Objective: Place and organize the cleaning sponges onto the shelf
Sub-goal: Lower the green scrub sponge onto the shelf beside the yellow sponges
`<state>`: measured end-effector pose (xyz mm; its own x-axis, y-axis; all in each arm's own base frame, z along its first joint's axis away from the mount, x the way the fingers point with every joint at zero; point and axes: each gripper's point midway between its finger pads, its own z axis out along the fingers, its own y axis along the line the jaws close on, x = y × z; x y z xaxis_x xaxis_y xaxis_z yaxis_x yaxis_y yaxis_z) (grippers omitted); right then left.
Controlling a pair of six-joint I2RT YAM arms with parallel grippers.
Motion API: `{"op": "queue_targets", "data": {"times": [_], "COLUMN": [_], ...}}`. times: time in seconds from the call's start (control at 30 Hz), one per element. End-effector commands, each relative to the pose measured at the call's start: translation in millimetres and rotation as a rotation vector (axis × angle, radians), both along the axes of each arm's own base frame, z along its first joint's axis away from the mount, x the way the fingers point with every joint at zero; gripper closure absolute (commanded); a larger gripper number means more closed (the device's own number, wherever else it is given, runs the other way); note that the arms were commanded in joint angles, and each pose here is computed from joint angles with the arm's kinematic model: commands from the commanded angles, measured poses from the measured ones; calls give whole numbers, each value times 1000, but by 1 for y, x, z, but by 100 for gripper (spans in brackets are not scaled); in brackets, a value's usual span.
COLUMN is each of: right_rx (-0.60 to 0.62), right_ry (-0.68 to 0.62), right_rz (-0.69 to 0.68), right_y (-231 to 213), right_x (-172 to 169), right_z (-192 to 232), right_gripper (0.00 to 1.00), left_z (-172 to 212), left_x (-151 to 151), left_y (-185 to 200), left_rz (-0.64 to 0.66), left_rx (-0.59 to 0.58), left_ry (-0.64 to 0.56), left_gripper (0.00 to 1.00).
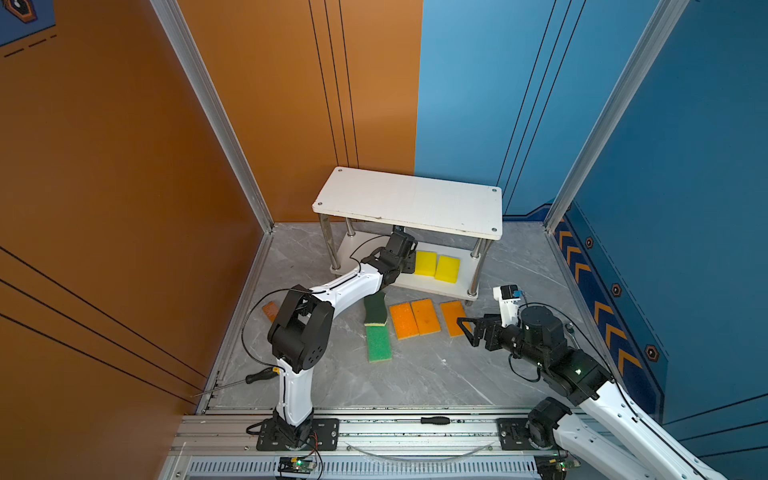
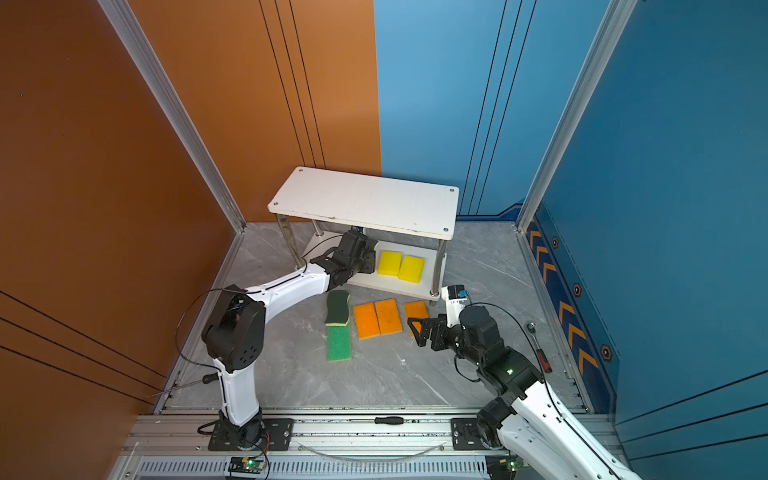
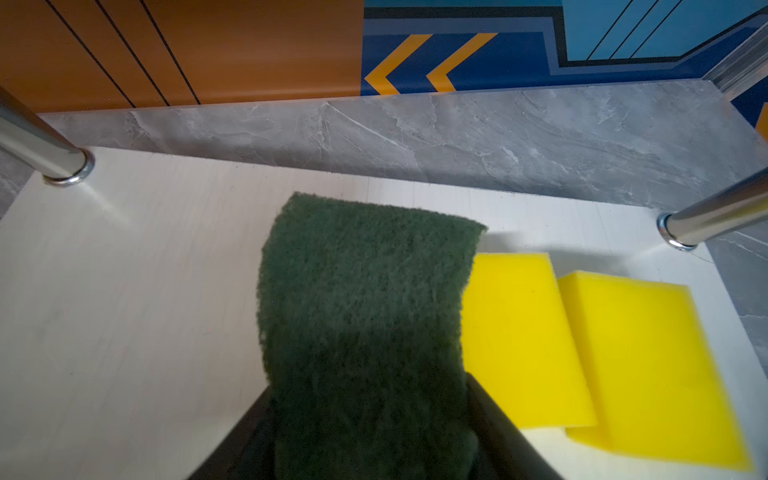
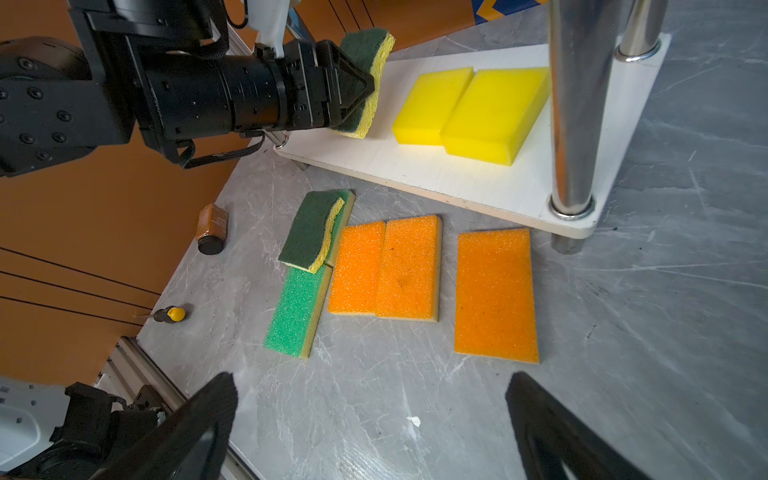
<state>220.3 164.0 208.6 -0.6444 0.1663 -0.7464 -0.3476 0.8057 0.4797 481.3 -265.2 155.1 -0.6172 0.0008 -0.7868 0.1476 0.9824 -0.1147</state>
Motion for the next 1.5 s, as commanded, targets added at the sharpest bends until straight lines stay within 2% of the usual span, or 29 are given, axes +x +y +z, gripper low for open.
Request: {"op": "queue_targets", "data": {"times": [0.0,0.97,1.47], "right_rx": [-16,-12,-17], "right_ry": [-24,-22,-19], "right_rz": [-17,-13,-11], "right_y": [-5,-2,0], "right_x": [0,2,6], "right_z": [6,7,5], "right_gripper": [0,0,0], "left_z": [-5,-42,-46], "left_x": [3,10,13], "left_y": [-1,11,3], "left_rz": [-2,42,13], "left_rx": [-7,-5,-15], "left_ry": [32,88,96], "left_gripper": [37,33,33]}}
